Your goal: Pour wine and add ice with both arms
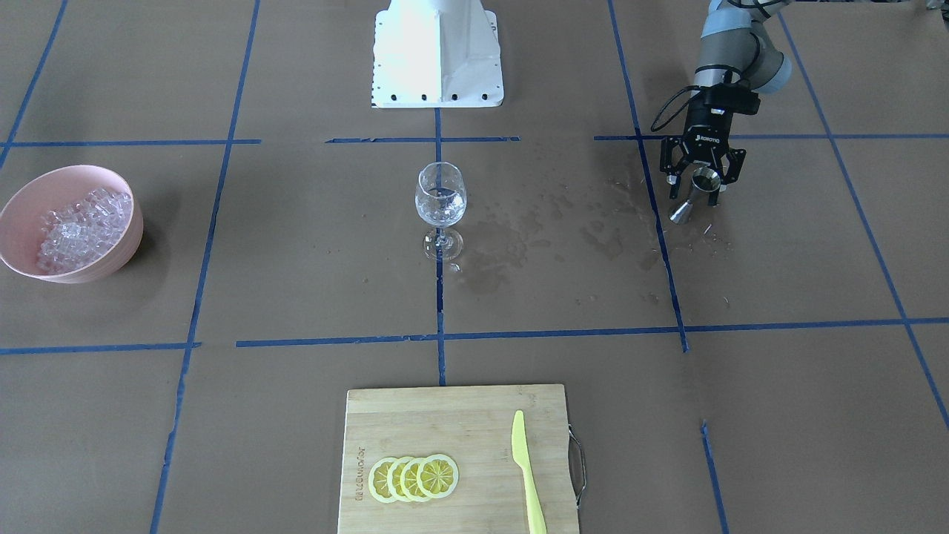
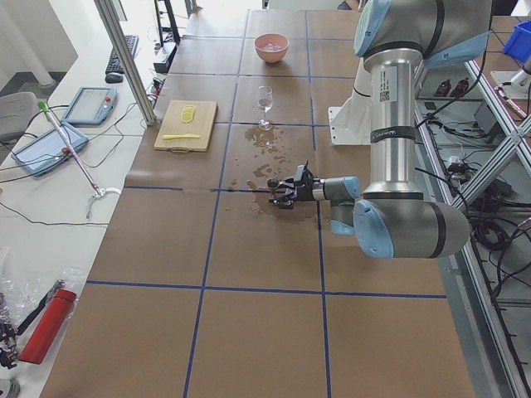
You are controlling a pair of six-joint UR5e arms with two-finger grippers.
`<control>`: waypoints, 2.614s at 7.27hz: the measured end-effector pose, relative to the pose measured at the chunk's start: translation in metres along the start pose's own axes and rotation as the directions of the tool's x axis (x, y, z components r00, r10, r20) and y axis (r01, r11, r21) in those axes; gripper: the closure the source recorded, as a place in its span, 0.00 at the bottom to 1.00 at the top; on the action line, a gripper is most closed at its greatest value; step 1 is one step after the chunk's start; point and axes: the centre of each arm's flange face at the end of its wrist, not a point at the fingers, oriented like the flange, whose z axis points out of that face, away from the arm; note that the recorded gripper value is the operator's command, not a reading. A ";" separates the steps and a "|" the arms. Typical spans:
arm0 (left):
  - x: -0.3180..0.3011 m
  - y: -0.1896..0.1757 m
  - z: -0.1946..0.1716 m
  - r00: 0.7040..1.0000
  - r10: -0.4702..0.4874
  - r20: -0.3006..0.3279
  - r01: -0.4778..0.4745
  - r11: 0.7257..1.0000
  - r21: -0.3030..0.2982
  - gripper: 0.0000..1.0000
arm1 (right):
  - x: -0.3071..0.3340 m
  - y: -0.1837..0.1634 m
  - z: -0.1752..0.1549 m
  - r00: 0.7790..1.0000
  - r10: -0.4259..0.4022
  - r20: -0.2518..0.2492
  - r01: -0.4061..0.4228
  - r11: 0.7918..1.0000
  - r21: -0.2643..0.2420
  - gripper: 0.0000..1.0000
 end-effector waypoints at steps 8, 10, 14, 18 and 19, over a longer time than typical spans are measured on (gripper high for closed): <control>0.005 -0.001 0.001 1.000 -0.008 -0.005 0.008 1.000 0.003 0.69 | 0.000 -0.001 0.000 1.000 -0.003 0.000 0.003 1.000 0.001 0.00; 0.005 -0.001 0.001 1.000 -0.008 -0.005 0.008 1.000 0.004 0.74 | 0.000 -0.001 0.000 1.000 -0.003 -0.001 0.003 1.000 0.001 0.00; 0.003 -0.012 -0.005 0.995 -0.085 -0.055 0.087 0.996 0.031 0.94 | 0.000 -0.002 0.000 1.000 -0.004 -0.002 0.004 1.000 0.002 0.00; -0.001 -0.033 -0.017 0.984 0.133 -0.116 -0.119 0.986 0.120 1.00 | 0.001 -0.003 0.001 1.000 -0.003 -0.002 0.003 1.000 0.001 0.00; 0.007 -0.044 -0.021 0.964 0.232 -0.129 -0.211 0.964 0.160 1.00 | 0.001 -0.003 0.001 1.000 -0.002 -0.002 0.002 1.000 0.001 0.00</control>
